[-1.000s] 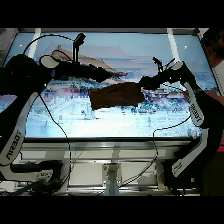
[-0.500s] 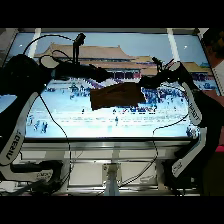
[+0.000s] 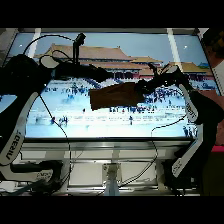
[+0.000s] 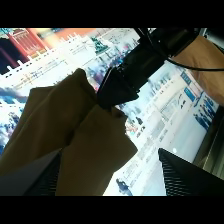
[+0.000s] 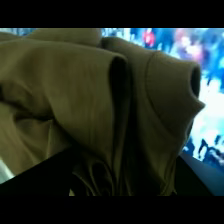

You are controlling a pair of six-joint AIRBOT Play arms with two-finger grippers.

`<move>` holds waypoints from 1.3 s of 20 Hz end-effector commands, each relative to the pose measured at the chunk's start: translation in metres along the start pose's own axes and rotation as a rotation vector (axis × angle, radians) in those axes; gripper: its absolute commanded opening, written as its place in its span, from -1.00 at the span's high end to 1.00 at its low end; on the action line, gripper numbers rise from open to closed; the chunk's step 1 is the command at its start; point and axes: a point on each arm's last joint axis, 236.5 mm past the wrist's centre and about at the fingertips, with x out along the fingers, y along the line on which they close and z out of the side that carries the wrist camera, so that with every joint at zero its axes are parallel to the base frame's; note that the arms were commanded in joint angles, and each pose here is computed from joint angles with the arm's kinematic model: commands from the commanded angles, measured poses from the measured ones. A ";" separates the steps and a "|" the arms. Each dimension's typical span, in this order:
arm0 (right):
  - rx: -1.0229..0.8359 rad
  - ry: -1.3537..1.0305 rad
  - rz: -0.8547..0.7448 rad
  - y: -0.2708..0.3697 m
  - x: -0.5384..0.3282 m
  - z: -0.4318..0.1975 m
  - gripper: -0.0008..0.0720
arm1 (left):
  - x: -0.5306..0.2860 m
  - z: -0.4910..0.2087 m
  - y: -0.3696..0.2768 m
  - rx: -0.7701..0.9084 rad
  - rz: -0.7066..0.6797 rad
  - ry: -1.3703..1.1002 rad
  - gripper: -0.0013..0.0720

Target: Fold the clothes and pants, and hang the long-sleeved shirts on hangers.

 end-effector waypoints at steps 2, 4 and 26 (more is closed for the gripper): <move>-0.023 0.071 0.156 0.033 -0.002 -0.017 -0.84 | 0.000 0.000 0.000 0.000 0.000 0.000 -0.92; -0.033 0.112 0.183 0.044 0.001 -0.026 -0.84 | 0.000 0.000 0.000 0.000 0.000 0.000 -0.92; -0.229 -0.157 -0.190 0.076 -0.053 0.029 0.94 | -0.015 0.017 -0.013 0.007 -0.012 -0.053 -0.91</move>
